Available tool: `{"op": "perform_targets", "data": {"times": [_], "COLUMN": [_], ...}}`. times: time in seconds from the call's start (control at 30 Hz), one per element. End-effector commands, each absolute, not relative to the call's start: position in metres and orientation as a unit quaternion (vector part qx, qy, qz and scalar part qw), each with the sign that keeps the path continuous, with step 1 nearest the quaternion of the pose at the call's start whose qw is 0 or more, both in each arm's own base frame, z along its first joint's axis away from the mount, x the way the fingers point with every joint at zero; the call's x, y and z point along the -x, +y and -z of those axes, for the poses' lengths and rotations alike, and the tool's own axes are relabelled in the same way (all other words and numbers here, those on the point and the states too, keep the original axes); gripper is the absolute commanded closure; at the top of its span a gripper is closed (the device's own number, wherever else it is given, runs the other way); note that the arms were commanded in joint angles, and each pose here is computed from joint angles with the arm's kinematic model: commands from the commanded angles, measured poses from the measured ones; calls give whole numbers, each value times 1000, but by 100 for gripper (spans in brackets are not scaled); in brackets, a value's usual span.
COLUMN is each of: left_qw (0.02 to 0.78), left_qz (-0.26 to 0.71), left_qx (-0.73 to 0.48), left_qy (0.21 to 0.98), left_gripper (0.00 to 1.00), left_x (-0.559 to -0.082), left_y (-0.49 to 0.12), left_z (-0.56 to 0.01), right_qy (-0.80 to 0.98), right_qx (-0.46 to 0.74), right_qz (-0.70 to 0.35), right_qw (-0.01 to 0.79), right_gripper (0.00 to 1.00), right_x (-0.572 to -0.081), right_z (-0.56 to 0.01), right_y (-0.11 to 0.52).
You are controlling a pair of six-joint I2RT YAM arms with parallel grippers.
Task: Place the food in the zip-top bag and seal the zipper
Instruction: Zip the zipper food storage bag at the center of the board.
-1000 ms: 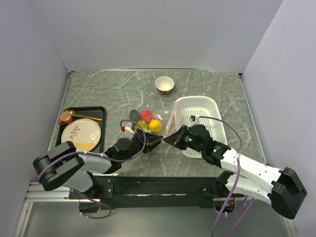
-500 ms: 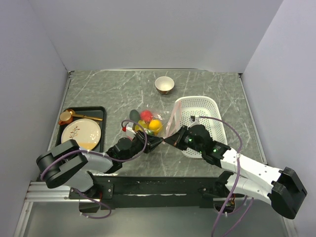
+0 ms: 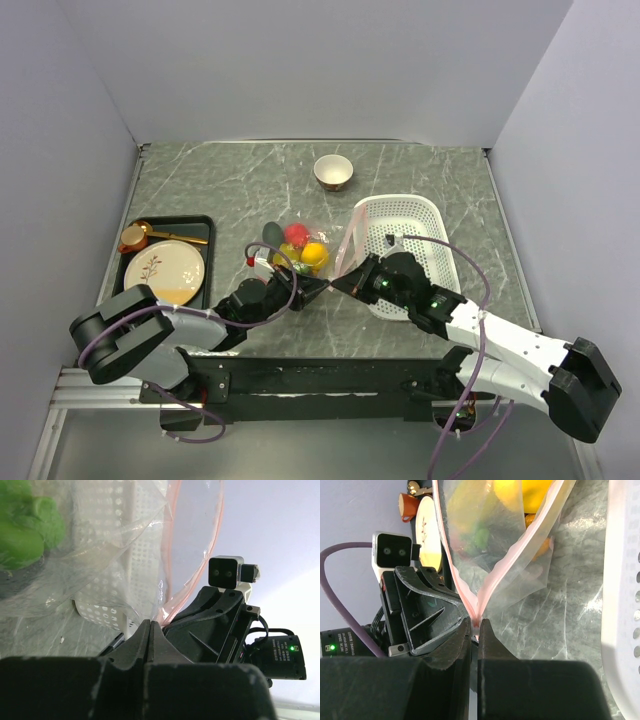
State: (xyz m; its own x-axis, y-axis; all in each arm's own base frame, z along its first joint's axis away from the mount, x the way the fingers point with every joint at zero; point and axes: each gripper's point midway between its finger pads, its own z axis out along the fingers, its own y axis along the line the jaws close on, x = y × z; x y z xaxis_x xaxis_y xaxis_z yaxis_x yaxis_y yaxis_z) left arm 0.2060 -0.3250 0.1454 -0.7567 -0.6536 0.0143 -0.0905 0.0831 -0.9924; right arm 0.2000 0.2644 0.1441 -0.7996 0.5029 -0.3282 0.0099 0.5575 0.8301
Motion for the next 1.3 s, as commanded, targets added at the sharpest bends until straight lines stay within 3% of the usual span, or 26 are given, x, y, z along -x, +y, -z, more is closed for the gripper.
{"op": "perform_targets", "data": {"times": [0.0,0.47,1.27], "left_qw": [235,192,292], "left_qz": [642,641,570], "left_qx": [251,230,231], "left_qy": [685,707,732], "left_gripper": [99,99,99], "left_x": [-204,-177,-184], "left_y": [-326,-320,-282], "left_z": [-164,-134,-149], "right_qy": [828,826,827], "right_qx": [-150,-152,-156], "right_qz": [-455,-438,-411], "right_qw": [292,321,350], "right_gripper": [100,100,100], "right_x": [-206,-223,-242], "right_z": [-159,-173,-183], "right_y": [269,266,247]}}
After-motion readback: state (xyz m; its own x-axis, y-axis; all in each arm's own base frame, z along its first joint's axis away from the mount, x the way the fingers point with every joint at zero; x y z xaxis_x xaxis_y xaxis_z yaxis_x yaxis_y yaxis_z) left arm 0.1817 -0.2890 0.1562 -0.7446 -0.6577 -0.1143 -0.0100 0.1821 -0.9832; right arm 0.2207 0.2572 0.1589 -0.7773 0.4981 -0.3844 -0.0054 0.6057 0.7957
